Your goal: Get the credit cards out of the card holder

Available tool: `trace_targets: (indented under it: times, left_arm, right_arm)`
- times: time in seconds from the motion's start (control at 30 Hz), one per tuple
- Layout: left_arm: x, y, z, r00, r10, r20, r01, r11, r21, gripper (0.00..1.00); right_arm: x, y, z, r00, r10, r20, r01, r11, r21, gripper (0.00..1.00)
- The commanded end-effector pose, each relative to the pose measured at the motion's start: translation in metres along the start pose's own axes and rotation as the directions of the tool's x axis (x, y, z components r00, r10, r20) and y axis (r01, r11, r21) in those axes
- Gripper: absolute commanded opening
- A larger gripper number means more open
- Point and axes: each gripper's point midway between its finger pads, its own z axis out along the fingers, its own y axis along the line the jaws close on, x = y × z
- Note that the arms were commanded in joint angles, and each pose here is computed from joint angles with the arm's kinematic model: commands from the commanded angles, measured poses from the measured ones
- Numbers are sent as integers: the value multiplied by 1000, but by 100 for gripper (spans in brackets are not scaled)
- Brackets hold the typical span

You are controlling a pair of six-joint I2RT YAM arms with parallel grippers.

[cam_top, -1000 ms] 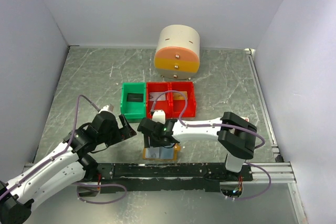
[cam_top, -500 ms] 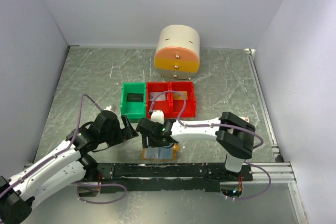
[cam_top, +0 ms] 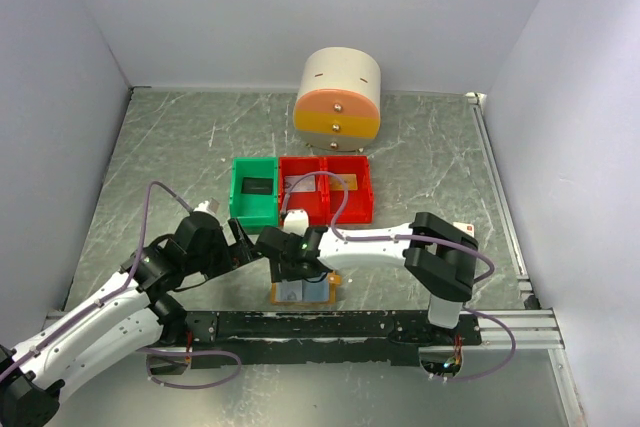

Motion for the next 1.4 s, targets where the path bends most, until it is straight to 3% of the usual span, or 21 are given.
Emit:
trace_targets:
  times: [0.0,0.23,0.5,0.73,0.97,1.13,1.37]
  left_arm:
    - [0,4,2,1000,-12,1,12,1000,-13,100]
    - [-2,5,0,1000,-11,12,11,1000,-19,100]
    - [2,-6,2,1000,6,-9,-6,999,42,99]
    - [7,-22,4,998,42,-39,-36,989,142,98]
    - [12,-14,10,997,35,-67,-29,995,95,96]
    - [1,7,3,999,-35,1,35,999,-29,97]
    - [-14,13,-12,987,-119,110,123,992,-33,97]
  right_arm:
    - [17,-30,17,997,-65,-40,70,987,142,64]
    - [25,-32,22,997,-59,-53,66,988,138,59]
    - [28,-12,20,998,20,-67,-27,992,-120,56]
    - [27,-15,18,991,93,-95,-113,968,-224,56]
    - [24,-40,24,996,41,-77,-42,999,-19,61]
    - [24,-52,27,998,-26,-59,33,991,131,65]
    - [23,-49,31,997,-59,-46,67,978,196,65]
